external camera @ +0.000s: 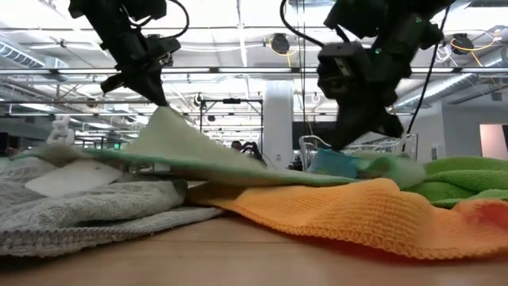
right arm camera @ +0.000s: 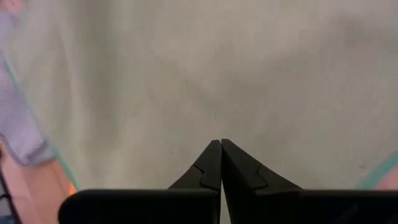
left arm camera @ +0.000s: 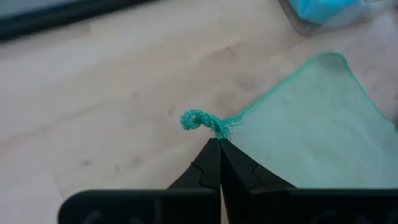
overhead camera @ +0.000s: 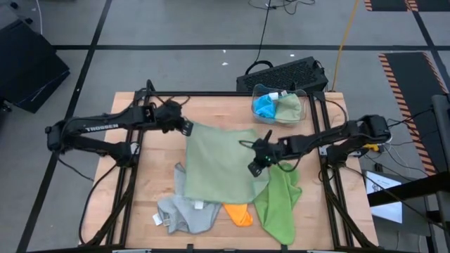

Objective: Fold microfiber towels
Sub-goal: Fold the light green microfiber towel

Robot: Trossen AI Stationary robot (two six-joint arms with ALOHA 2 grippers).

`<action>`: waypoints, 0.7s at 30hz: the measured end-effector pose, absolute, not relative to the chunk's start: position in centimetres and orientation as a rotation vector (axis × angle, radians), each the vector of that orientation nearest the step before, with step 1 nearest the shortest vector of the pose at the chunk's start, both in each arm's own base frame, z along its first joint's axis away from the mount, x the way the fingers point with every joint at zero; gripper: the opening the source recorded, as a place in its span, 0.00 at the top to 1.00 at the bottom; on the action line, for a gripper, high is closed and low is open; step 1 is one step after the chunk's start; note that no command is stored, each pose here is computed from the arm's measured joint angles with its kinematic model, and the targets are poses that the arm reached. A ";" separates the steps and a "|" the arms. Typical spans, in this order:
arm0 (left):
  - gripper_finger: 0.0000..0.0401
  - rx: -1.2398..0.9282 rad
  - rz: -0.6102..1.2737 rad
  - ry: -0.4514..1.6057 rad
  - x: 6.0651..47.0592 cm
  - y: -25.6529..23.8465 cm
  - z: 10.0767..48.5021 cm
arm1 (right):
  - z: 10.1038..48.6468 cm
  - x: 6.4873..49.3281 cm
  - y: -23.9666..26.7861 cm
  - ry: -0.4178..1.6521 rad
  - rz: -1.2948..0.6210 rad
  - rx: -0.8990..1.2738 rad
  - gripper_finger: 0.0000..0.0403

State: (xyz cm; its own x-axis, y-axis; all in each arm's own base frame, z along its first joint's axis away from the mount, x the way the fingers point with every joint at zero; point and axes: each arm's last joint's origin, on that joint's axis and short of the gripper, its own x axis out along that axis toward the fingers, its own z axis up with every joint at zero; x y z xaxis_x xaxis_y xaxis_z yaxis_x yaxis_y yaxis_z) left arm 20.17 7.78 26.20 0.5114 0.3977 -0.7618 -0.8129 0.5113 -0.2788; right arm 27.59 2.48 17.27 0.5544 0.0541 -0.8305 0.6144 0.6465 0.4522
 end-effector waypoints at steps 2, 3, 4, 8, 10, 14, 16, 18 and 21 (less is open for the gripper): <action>1.00 -0.670 0.806 0.691 19.8 8.5 26.3 | 16.6 27.6 3.4 0.970 -0.392 0.848 1.00; 1.00 -0.664 0.799 0.691 19.5 8.8 26.5 | 16.4 27.7 3.8 0.978 -0.395 0.863 1.00; 1.00 -0.658 0.789 0.697 19.2 9.1 26.6 | 16.1 27.7 4.3 0.992 -0.397 0.870 1.00; 1.00 -0.622 0.775 0.715 18.8 9.9 26.6 | 15.4 28.2 5.8 0.984 -0.365 0.892 1.00; 1.00 -0.604 0.768 0.717 18.6 10.3 26.6 | 15.2 28.4 6.5 0.980 -0.332 0.892 1.00; 1.00 -0.593 0.782 0.714 18.4 10.8 26.6 | 14.7 28.0 7.7 1.065 -0.255 0.892 1.00; 1.00 -0.597 0.782 0.708 18.3 11.0 26.7 | 14.5 27.6 8.1 1.129 -0.230 0.884 1.00; 1.00 -0.608 0.786 0.706 18.2 11.1 26.7 | 14.3 27.0 8.1 1.205 -0.235 0.879 1.00; 1.00 -0.629 0.774 0.699 18.3 11.1 26.7 | 14.8 26.2 7.8 1.274 -0.227 0.880 1.00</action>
